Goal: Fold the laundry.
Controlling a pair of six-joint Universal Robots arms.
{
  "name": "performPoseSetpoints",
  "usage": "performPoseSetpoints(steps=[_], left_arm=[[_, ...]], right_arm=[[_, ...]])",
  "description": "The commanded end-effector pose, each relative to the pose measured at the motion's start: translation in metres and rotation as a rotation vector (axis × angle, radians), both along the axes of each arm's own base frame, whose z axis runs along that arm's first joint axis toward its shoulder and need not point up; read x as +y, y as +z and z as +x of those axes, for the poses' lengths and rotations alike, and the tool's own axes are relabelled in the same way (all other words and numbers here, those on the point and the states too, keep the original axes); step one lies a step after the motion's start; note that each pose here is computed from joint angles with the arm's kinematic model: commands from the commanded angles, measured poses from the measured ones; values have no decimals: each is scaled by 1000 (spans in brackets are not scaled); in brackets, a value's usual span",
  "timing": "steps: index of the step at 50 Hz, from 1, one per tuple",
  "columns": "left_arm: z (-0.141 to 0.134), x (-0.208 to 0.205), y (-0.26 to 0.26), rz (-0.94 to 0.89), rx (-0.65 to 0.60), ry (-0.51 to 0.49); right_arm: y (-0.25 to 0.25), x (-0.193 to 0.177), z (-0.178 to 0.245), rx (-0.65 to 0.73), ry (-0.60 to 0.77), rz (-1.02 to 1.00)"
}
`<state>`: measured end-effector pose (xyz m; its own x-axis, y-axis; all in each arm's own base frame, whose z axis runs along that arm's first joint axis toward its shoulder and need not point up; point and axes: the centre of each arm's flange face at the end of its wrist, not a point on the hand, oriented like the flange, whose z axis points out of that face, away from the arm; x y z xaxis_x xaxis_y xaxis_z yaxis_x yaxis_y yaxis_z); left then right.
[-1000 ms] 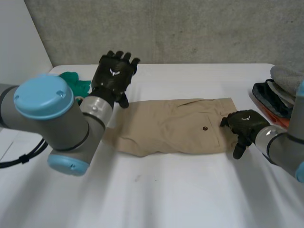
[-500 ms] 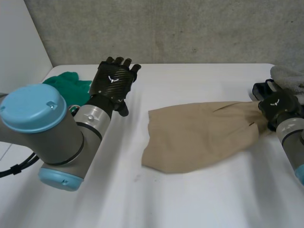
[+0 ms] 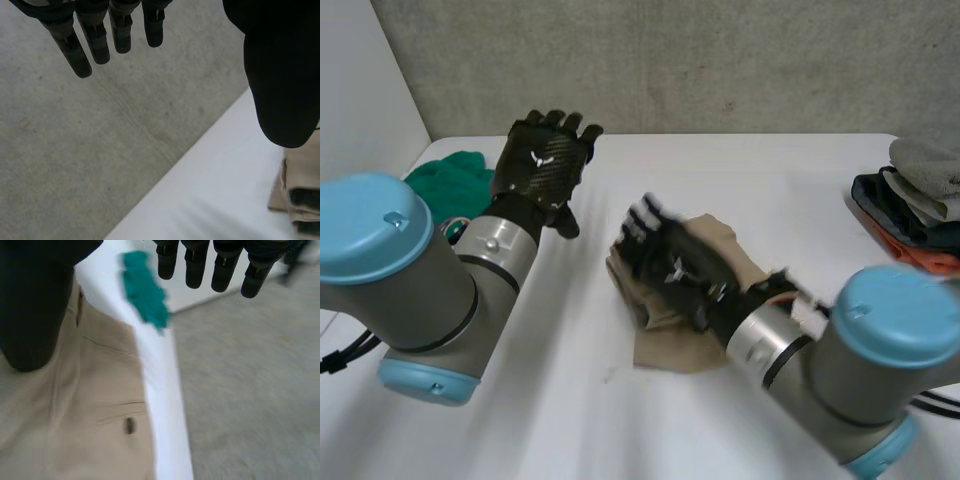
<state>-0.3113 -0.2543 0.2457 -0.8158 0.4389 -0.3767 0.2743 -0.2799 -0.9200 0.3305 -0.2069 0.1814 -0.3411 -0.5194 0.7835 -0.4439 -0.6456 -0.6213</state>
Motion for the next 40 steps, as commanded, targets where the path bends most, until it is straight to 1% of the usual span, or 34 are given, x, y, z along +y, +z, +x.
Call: performPoseSetpoints(steps=[1,3,4,5,6,7,9,10,11,14,15,18,19,21,23,25,26,29,30,33,36,37,40], left_arm=[[-12,-5,31,-45,134,-33],[-22,-4,40,-36,195,-67],[-25,-4,43,-34,215,-80],[-30,-4,44,-23,232,-93],[-42,-2,36,16,239,-132],[-47,0,32,39,236,-150],[-60,7,23,89,210,-194],[-74,16,16,139,176,-239],[-78,17,12,165,161,-251],[-93,17,-15,280,88,-247],[-97,16,-30,336,51,-226],[-98,15,-47,402,15,-172],[-97,14,-58,435,-2,-122],[-93,12,-70,461,-19,-70],[-90,12,-85,483,-52,-14],[-87,14,-92,500,-77,7],[-84,17,-100,532,-112,17],[-78,22,-107,581,-159,27],[-74,23,-108,606,-183,37],[-72,27,-105,625,-200,35],[-73,29,-96,622,-194,15],[-74,30,-91,617,-187,5],[-75,31,-57,570,-124,-47]], right_arm=[[81,-32,-39,-541,-125,379],[85,-45,-49,-603,-179,454],[85,-51,-54,-611,-209,480],[83,-59,-62,-598,-266,515],[82,-65,-67,-587,-296,531],[79,-69,-69,-570,-321,550],[67,-80,-69,-508,-371,609],[63,-83,-68,-488,-382,626],[59,-87,-67,-467,-393,643],[48,-100,-65,-406,-421,699],[43,-104,-62,-377,-415,735],[25,-114,-57,-329,-424,792],[18,-115,-54,-313,-419,812],[8,-118,-51,-287,-407,841],[-8,-119,-49,-232,-396,892],[-20,-119,-49,-186,-398,921],[-32,-119,-49,-135,-409,934],[-48,-119,-52,-55,-431,932],[-50,-119,-52,-15,-441,903],[-46,-121,-54,21,-475,836],[-32,-127,-56,-10,-498,769],[-21,-130,-57,-42,-503,712],[-4,-131,-58,-93,-495,628]])
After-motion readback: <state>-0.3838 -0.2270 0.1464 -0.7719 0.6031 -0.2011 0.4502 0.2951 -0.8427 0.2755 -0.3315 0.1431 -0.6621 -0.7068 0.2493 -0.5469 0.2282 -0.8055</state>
